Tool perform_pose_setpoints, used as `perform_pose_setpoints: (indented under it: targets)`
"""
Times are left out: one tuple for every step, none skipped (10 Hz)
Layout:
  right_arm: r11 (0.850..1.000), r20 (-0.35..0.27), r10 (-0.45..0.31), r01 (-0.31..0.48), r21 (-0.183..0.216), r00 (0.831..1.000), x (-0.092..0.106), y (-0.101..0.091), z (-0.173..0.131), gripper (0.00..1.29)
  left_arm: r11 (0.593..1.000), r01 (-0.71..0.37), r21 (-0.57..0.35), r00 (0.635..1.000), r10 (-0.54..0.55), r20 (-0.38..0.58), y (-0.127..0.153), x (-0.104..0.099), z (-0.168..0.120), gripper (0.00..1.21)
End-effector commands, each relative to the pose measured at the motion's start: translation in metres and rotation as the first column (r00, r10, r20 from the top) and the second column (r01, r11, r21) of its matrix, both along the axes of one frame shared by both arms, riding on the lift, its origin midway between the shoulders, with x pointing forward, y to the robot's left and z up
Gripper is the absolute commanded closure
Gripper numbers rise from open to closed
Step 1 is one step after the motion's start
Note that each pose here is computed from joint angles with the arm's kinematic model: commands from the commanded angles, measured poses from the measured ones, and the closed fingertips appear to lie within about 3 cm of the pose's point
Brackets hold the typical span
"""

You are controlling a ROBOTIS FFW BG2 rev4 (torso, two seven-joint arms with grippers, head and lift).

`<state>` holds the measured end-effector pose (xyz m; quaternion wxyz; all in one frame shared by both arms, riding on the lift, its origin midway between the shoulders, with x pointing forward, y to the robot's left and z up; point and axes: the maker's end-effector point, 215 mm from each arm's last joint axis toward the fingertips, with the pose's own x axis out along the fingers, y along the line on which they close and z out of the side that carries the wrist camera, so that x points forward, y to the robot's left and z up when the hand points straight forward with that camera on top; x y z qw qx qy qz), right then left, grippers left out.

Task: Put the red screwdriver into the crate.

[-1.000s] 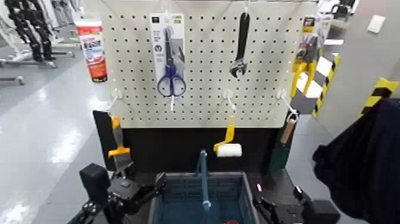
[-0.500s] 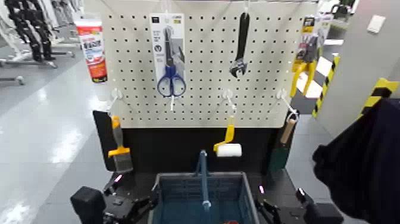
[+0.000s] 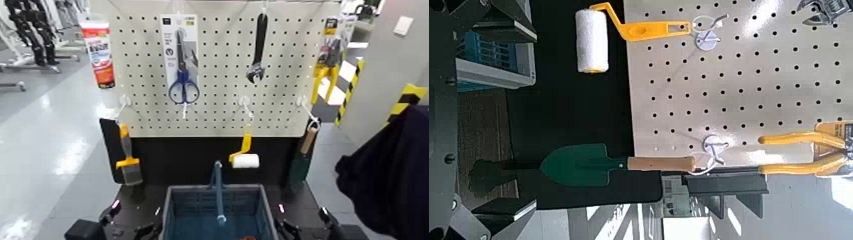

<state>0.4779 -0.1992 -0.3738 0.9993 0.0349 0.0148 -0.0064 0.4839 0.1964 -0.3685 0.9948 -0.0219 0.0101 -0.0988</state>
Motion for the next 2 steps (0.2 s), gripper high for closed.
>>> perform_pose_setpoints:
  targets:
    - [1.000,-0.005,0.001,-0.001,-0.005,1.000,-0.0005,0.0012,-0.0012,0.14,1.000,-0.009,0.009,1.000,0.009,0.005,0.0018,-0.0046,0.0019,0.11]
    - [1.000,-0.006,0.003,-0.003,-0.005,1.000,-0.0003,0.0011,-0.0009,0.14,1.000,-0.007,0.009,1.000,0.007,0.007,0.0009,-0.0042,0.0026,0.11]
